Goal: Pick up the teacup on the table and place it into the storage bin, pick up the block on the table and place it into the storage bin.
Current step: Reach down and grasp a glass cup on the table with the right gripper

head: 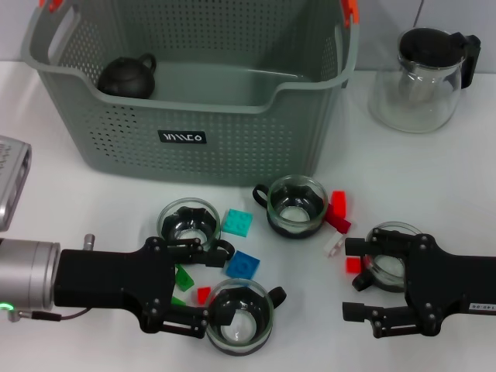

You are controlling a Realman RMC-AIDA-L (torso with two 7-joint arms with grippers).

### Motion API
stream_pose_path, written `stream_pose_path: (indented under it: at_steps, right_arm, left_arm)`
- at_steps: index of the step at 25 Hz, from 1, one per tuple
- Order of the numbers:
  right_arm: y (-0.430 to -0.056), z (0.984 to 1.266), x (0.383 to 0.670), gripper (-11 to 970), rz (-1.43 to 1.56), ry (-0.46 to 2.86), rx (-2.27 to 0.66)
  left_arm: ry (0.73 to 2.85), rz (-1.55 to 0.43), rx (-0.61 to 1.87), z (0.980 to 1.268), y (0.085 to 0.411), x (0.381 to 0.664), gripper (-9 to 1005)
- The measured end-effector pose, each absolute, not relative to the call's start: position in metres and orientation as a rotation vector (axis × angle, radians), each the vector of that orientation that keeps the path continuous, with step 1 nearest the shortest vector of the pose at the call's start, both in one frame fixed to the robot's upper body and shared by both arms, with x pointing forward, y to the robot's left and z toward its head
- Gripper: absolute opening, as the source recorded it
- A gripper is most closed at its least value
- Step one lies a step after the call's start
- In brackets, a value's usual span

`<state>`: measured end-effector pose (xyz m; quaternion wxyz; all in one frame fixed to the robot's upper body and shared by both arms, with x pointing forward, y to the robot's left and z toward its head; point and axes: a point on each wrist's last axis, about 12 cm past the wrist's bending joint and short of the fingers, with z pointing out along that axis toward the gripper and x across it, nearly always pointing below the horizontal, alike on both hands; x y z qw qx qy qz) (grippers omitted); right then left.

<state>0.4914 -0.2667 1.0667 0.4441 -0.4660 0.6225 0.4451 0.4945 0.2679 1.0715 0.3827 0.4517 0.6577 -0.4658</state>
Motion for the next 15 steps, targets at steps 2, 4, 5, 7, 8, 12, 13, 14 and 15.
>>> stream_pose_path:
  at_steps: [2,4,5,7,8,12,13,14,15]
  right_arm:
    - [-0.2666,1.0667,0.4914,923,1.104,1.543,-1.155]
    - [-0.2666,1.0666,0.4914,912,1.104,1.543,-1.155]
    - [-0.2666,1.0666,0.4914,912,1.104,1.543,-1.155]
    - [-0.2665,1.0666,0.4913,911,1.104,1.543,-1.155]
    - [-0.2665,1.0665,0.4914,911,1.103,1.544,-1.154]
    - [-0.2662,1.066,0.4918,910,1.101,1.55,-1.148]
    - [-0.2664,1.0662,0.492,909,1.105,1.558,-1.143]
    - [-0.2669,1.0666,0.4924,909,1.11,1.566,-1.138]
    - [-0.2679,1.0674,0.4931,909,1.117,1.584,-1.129]
  left_arm:
    - [1.68,-1.185,1.151,1.0711,0.2676,0.4948,843]
    - [1.681,-1.184,1.15,1.071,0.2675,0.4949,843]
    - [1.681,-1.184,1.15,1.071,0.2675,0.495,843]
    - [1.682,-1.183,1.15,1.071,0.2675,0.495,843]
    - [1.682,-1.183,1.149,1.071,0.2675,0.4951,843]
    - [1.68,-1.187,1.15,1.0716,0.2676,0.4948,843]
    - [1.68,-1.189,1.148,1.0722,0.2683,0.4948,843]
    - [1.683,-1.19,1.14,1.0729,0.27,0.4946,843]
    - [1.688,-1.191,1.126,1.0737,0.2725,0.4943,843]
